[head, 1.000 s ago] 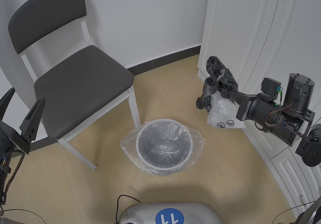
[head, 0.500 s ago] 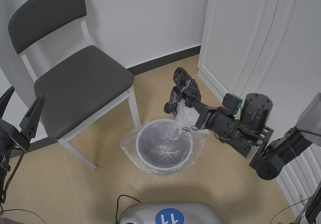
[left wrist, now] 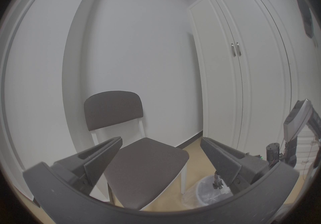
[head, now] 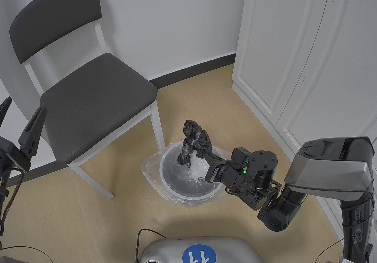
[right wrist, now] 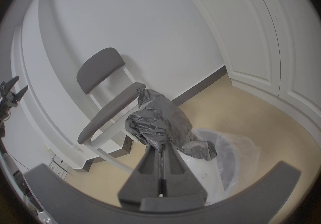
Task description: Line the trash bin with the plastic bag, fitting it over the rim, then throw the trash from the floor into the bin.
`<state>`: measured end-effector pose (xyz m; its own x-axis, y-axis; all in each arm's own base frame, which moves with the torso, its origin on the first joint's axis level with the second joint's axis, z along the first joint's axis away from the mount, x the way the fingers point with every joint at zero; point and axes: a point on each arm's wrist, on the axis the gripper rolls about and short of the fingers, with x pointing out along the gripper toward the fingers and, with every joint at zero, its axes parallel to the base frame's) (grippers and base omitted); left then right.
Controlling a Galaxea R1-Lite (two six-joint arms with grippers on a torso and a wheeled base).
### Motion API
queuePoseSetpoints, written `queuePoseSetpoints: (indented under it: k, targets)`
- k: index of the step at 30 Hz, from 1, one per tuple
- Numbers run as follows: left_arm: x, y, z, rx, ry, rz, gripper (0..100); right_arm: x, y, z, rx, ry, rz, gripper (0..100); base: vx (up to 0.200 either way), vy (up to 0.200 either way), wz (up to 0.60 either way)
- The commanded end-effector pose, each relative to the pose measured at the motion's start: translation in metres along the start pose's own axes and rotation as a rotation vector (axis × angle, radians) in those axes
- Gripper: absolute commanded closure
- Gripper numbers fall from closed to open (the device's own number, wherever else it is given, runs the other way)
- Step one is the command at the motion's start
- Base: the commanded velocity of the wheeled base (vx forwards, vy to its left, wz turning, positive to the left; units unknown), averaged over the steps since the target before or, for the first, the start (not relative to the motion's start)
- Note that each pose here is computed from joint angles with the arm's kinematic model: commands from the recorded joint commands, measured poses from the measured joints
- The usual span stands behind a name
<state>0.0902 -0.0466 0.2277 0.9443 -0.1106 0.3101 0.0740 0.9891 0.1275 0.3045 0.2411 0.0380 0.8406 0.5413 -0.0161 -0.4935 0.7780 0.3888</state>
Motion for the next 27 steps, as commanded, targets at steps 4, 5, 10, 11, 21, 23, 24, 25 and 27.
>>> queuePoseSetpoints:
  k: [4, 5, 10, 11, 21, 23, 24, 25, 27]
  targets:
    - [-0.002, -0.003, -0.017, 0.050, 0.065, -0.022, 0, 0.002, 0.001, -0.009, -0.003, 0.006, 0.008, 100, 0.000, 0.000, 0.00]
    - [-0.002, -0.004, -0.017, 0.052, 0.068, -0.023, 0, 0.002, 0.001, -0.009, -0.003, 0.008, 0.008, 100, 0.000, 0.000, 0.00]
    - [-0.004, -0.005, -0.025, 0.104, 0.095, -0.040, 0, 0.005, 0.000, -0.012, -0.001, 0.007, 0.007, 100, 0.000, 0.000, 0.00]
    - [-0.005, -0.005, -0.025, 0.106, 0.095, -0.038, 0, 0.005, 0.000, -0.012, -0.001, 0.007, 0.007, 100, 0.000, 0.000, 0.00]
    - [-0.006, -0.004, -0.023, 0.102, 0.082, -0.037, 0, 0.008, 0.000, -0.015, 0.000, 0.005, 0.006, 100, 0.000, 0.000, 0.00]
    - [-0.005, -0.005, -0.025, 0.105, 0.089, -0.044, 0, 0.009, -0.001, -0.019, 0.000, 0.010, 0.002, 100, 0.000, 0.000, 0.00]
    - [-0.005, -0.005, -0.025, 0.104, 0.091, -0.045, 0, 0.010, -0.002, -0.020, -0.001, 0.013, 0.001, 100, 0.000, 0.000, 0.00]
    - [-0.005, -0.005, -0.025, 0.106, 0.093, -0.046, 0, 0.011, -0.003, -0.023, 0.001, 0.016, 0.000, 100, 0.000, 0.000, 0.00]
    - [-0.005, -0.005, -0.025, 0.104, 0.093, -0.046, 0, 0.011, -0.004, -0.025, 0.000, 0.021, -0.002, 100, 0.000, 0.000, 0.00]
